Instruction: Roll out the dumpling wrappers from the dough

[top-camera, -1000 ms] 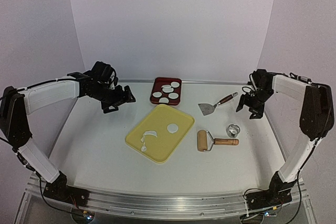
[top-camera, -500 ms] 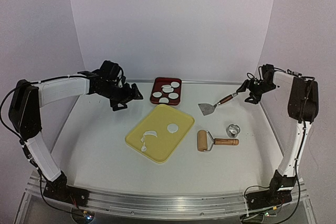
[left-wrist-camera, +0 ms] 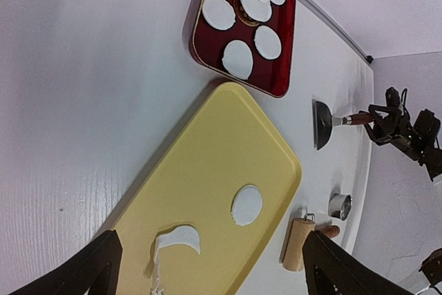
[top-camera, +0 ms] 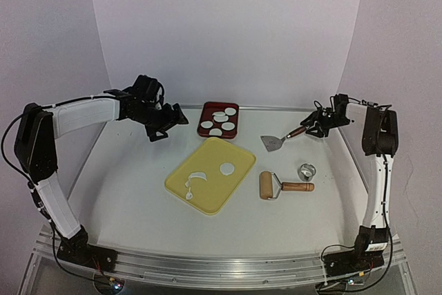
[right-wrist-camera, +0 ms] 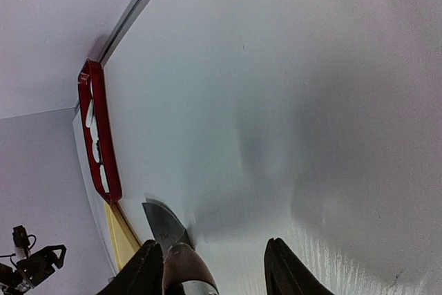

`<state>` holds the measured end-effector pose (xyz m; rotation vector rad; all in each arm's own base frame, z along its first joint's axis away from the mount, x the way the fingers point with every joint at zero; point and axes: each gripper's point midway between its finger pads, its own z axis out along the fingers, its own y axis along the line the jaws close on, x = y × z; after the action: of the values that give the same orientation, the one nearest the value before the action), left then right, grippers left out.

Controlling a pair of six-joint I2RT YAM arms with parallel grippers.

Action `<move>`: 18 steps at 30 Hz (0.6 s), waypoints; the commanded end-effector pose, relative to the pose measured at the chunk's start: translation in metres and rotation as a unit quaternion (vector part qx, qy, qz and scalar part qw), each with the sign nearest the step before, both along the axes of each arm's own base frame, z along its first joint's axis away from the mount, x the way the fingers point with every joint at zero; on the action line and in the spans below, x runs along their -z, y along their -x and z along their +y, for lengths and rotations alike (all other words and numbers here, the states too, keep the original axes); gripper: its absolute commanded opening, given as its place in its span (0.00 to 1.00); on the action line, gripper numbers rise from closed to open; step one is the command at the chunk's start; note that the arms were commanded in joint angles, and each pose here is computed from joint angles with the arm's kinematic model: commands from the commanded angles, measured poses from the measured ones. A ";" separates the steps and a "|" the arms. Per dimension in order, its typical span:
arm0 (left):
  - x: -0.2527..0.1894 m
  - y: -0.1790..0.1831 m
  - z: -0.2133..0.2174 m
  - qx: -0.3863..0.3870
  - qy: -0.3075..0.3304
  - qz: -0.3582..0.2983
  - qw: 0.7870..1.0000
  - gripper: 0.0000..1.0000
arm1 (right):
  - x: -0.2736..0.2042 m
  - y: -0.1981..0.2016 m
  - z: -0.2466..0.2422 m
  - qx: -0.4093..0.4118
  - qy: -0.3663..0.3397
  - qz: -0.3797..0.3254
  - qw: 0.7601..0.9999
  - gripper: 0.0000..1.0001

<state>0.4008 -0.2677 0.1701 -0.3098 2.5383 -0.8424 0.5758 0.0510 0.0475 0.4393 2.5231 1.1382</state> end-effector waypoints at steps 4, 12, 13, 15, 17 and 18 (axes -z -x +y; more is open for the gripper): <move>-0.002 -0.017 -0.001 -0.013 -0.013 -0.004 1.000 0.92 | -0.018 -0.006 0.014 -0.022 -0.051 -0.037 0.998 0.25; 0.043 -0.008 0.015 -0.022 -0.078 0.060 0.995 0.92 | -0.052 -0.008 0.011 -0.005 -0.048 -0.065 0.997 0.00; 0.050 -0.005 0.016 -0.016 -0.081 0.068 0.994 0.91 | -0.064 -0.008 0.011 -0.002 -0.046 -0.074 0.996 0.00; 0.061 0.003 0.017 -0.011 -0.076 0.085 0.993 0.89 | -0.085 -0.007 0.009 0.005 -0.038 -0.091 0.995 0.00; 0.068 0.010 0.021 -0.012 -0.075 0.096 0.992 0.87 | -0.117 -0.004 0.008 0.011 -0.025 -0.119 0.993 0.00; 0.072 0.015 0.025 -0.015 -0.080 0.102 0.991 0.87 | -0.129 -0.001 0.009 0.013 -0.016 -0.132 0.991 0.00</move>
<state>0.4003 -0.2549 0.1093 -0.3820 2.7139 -0.6528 0.5732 0.0600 0.0689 0.4497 2.4402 1.2470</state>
